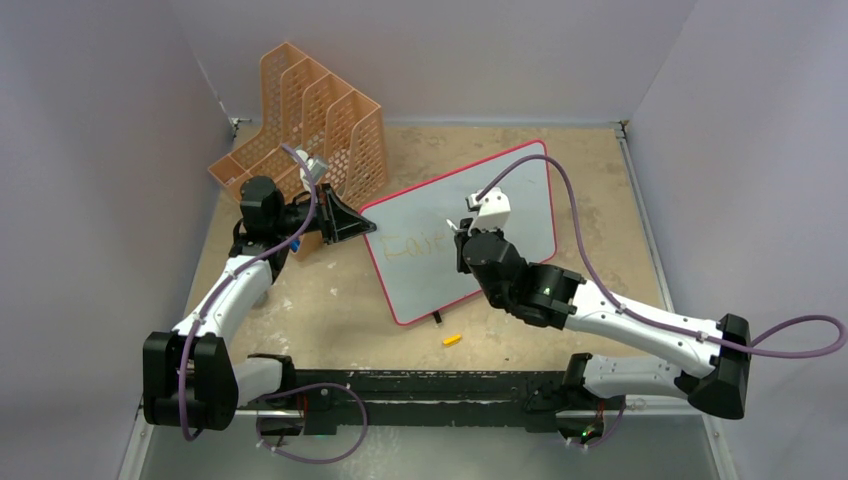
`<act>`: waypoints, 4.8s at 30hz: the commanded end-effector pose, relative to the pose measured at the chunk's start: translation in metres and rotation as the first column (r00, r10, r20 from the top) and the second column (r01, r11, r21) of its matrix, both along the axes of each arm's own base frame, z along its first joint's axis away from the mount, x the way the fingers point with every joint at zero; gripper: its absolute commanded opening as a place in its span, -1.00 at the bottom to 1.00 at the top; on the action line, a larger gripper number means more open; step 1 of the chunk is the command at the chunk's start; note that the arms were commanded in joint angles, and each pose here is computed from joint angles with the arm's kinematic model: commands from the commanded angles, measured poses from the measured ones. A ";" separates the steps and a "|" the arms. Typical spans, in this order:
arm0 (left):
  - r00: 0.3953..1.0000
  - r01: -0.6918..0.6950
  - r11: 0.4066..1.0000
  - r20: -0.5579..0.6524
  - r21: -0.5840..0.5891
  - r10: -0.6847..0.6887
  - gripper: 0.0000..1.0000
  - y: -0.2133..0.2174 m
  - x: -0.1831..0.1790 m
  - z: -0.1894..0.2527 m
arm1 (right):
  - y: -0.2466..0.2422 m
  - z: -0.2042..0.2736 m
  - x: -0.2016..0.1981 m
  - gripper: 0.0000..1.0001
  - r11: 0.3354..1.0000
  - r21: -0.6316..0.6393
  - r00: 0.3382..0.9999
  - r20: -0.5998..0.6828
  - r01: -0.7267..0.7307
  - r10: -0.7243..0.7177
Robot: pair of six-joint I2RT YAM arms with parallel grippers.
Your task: Write a sentence on the whiteboard
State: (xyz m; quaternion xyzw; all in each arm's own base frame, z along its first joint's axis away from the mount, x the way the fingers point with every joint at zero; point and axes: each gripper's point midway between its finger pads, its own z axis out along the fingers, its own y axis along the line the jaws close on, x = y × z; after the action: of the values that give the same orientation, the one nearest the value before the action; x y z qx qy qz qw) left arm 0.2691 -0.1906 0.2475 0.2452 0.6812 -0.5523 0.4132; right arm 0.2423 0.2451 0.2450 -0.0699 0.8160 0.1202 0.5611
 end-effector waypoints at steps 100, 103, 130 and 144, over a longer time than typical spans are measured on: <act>0.994 0.037 0.999 0.100 0.012 -0.038 -1.00 -0.001 0.001 0.012 | -0.001 -0.006 0.001 -1.00 0.999 0.036 0.999 -0.037 0.012 -0.010; 0.994 0.038 0.999 0.101 0.012 -0.039 -1.00 -0.001 0.001 0.012 | -0.001 -0.009 0.001 -1.00 1.000 0.028 0.999 -0.040 0.013 -0.012; 0.994 0.036 0.999 0.104 0.013 -0.037 -1.00 -0.001 0.001 0.013 | -0.022 -0.030 0.001 -1.00 0.996 -0.018 0.993 -0.084 0.085 -0.086; 0.994 0.032 0.999 0.105 0.013 -0.033 -1.00 0.000 0.001 0.013 | -0.017 -0.049 -0.010 -1.00 0.999 -0.041 0.987 -0.157 0.028 -0.034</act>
State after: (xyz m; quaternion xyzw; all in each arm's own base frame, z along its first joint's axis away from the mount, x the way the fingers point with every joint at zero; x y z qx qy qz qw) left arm 0.2722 -0.1897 0.2454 0.2372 0.6870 -0.5492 0.4126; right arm 0.2366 0.2296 0.2093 -0.0534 0.8484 0.1037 0.5163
